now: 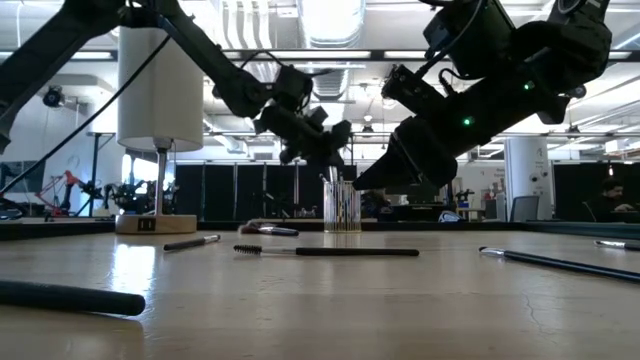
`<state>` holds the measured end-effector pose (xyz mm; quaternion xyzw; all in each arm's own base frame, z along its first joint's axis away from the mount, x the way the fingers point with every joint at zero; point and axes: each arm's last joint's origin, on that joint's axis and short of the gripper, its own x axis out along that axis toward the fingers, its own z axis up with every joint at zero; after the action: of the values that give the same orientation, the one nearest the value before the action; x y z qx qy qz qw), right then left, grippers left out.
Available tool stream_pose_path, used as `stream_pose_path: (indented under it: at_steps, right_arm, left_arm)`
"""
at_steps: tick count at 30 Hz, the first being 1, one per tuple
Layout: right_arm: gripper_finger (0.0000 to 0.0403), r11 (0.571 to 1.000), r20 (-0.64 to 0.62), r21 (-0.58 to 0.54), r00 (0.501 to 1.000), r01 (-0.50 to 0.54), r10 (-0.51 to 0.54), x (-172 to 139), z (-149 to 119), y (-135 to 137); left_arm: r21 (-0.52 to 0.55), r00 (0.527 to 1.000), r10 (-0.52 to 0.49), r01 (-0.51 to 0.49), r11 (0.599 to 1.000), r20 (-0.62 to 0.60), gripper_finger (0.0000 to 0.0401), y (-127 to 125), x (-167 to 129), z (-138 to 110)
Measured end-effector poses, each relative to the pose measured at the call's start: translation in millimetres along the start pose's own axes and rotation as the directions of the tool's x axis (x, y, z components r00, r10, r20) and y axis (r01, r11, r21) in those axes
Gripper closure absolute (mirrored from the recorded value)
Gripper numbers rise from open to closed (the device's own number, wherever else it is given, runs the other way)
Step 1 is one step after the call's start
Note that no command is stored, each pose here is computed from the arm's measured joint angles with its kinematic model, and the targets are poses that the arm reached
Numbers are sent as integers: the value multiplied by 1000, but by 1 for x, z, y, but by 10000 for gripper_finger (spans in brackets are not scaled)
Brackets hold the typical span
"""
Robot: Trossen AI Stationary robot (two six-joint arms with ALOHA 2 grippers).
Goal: Put items in baskets/containers
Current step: Put the blush brush into the gold container, then put the lash brush into the gold container
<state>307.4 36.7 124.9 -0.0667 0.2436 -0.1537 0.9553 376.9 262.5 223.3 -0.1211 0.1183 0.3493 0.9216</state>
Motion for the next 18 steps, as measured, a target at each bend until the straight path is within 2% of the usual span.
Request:
stream_pose_path:
  at_steps: [5, 8, 14, 18]
  right_arm:
    - [394, 1000, 0, 0, 1000, 0, 0, 0, 0, 0]
    - [394, 1000, 0, 2, 1000, 0, 0, 0, 0, 0]
    - [394, 999, 0, 51, 1000, -4, 4, 0, 0, 0]
    - [394, 997, -2, 77, 1000, -2, 2, 1, 0, -1]
  left_arm:
    - [-3, 1000, 5, -5, 1000, -28, 335, 2, -1, -1]
    - [12, 999, 10, -9, 1000, -38, 326, 2, -9, 7]
    - [76, 1000, 3, -1, 997, -26, 324, -4, -48, 44]
    - [109, 999, -35, 36, 993, -16, 342, -18, -84, 54]
